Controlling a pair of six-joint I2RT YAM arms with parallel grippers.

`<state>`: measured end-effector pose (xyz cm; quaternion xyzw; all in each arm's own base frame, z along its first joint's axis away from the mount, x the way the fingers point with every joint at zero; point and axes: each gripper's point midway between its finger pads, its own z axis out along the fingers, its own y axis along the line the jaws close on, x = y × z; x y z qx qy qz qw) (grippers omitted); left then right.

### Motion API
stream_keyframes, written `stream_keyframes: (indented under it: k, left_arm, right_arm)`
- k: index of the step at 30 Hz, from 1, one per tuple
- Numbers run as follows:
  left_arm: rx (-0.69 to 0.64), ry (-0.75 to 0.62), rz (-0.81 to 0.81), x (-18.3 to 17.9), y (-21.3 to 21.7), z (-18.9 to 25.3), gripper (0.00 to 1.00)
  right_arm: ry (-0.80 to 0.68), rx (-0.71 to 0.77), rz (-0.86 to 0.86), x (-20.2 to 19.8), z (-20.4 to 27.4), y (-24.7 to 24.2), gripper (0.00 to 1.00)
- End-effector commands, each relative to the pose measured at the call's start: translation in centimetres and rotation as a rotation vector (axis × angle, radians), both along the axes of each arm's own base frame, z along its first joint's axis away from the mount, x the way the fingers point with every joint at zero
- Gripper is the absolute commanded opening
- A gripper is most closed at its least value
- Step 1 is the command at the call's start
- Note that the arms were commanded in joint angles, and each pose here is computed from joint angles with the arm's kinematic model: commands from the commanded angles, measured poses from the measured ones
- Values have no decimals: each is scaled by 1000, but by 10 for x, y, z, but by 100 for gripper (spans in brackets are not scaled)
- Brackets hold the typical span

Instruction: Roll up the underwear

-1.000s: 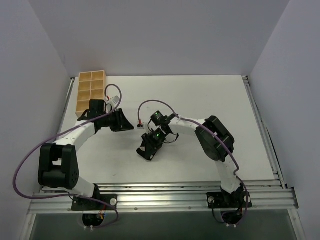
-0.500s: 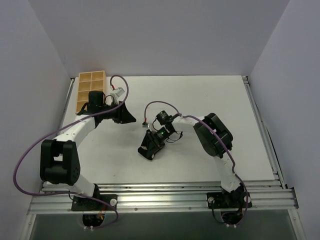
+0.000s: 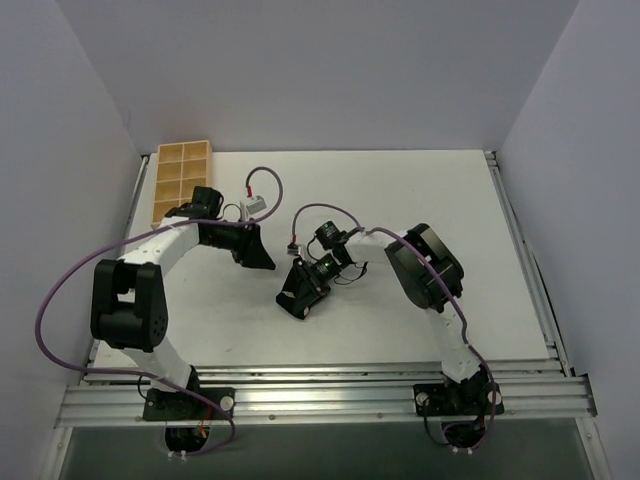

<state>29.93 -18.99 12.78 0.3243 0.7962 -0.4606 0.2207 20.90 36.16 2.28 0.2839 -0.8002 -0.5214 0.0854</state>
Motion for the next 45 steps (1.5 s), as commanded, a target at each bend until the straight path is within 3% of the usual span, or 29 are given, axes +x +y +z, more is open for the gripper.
stream_keyframes:
  k: [1,7,12,45]
  left_arm:
    - [-79,-120,-96,-13,-12,15,48]
    - [-56,-149,-160,-24,-24,-1,49]
    - [72,-175,-314,-44,-38,-32,50]
    - [99,-41,-557,-62,-43,-77,55]
  right_arm:
    - [19,-154,-35,-4,-44,-18,0]
    - [35,-151,-41,-2,-45,-16,0]
    - [36,-169,-29,-5,-50,-21,0]
    - [46,-177,-57,6,-52,-29,0]
